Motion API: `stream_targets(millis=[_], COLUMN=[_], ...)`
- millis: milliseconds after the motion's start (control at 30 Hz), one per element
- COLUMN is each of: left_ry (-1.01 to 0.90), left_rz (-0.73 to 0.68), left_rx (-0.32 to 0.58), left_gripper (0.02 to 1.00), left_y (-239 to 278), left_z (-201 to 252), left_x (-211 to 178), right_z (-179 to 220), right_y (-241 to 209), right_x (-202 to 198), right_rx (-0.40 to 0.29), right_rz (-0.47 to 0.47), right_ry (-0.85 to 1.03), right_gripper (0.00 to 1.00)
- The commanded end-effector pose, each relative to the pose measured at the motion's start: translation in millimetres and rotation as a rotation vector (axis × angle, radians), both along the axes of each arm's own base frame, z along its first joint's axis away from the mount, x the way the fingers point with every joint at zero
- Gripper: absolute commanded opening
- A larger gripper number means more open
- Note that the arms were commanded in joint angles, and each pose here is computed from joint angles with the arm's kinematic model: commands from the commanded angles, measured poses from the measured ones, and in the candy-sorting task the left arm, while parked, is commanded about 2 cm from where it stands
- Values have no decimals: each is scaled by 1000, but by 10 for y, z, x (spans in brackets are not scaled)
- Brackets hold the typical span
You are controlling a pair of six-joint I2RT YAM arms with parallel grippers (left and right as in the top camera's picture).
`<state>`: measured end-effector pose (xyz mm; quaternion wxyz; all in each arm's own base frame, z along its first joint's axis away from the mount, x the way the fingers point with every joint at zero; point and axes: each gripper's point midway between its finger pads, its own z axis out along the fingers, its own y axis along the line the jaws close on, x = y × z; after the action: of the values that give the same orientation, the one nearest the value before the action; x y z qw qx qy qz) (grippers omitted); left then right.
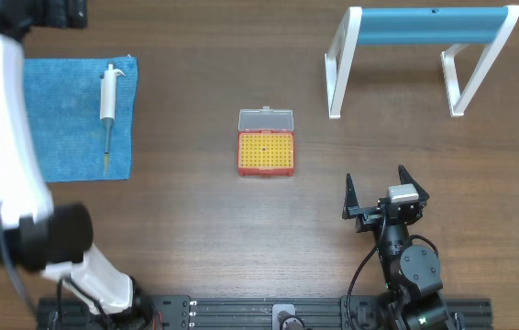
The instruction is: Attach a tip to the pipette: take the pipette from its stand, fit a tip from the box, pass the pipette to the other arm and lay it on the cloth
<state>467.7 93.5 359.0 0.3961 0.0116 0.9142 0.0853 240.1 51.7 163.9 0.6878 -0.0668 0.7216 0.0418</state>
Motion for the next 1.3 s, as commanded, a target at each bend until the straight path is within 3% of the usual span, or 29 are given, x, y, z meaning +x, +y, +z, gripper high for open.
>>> stream_targets(millis=[33,200,300,400,500,633,733,833,933,1300], left_ry=[-174,-270,-367,-485,-673,-912,-1008,-987,-998,-1017], left_rz=[-30,-28,2,45,-23,-51,-109,-200,-214,-170], left_rx=[35,58,99,25,-11,-90,-151,-178,-263,-299], left_gripper=[998,998,998,998,998,998,998,998,998,998], left_y=[-143,-232,-278,-379,-584,-727,-849,-972,-999,-1071], left_z=[781,1188,1528,1639,1581,1226,700,130,-290,-1004], left_x=[-490,-975,-1521,-1941,-2253,-2581,-2666,-2487,-2314,-2338], right_z=[-27,-28,-28,-27,-27,-27,-27,-27,-27,-27], right_y=[23,23,23,23,23,23,23,23,23,23], right_x=[-3,-3,-3,-3,-3,-3,-3,-3,-3,-3], right_rx=[3,3,3,3,3,3,3,3,3,3], right_rz=[13,13,13,13,13,13,13,13,13,13], right_ry=[5,5,5,5,5,5,5,5,5,5], right_gripper=[976,976,976,976,976,976,976,976,976,976])
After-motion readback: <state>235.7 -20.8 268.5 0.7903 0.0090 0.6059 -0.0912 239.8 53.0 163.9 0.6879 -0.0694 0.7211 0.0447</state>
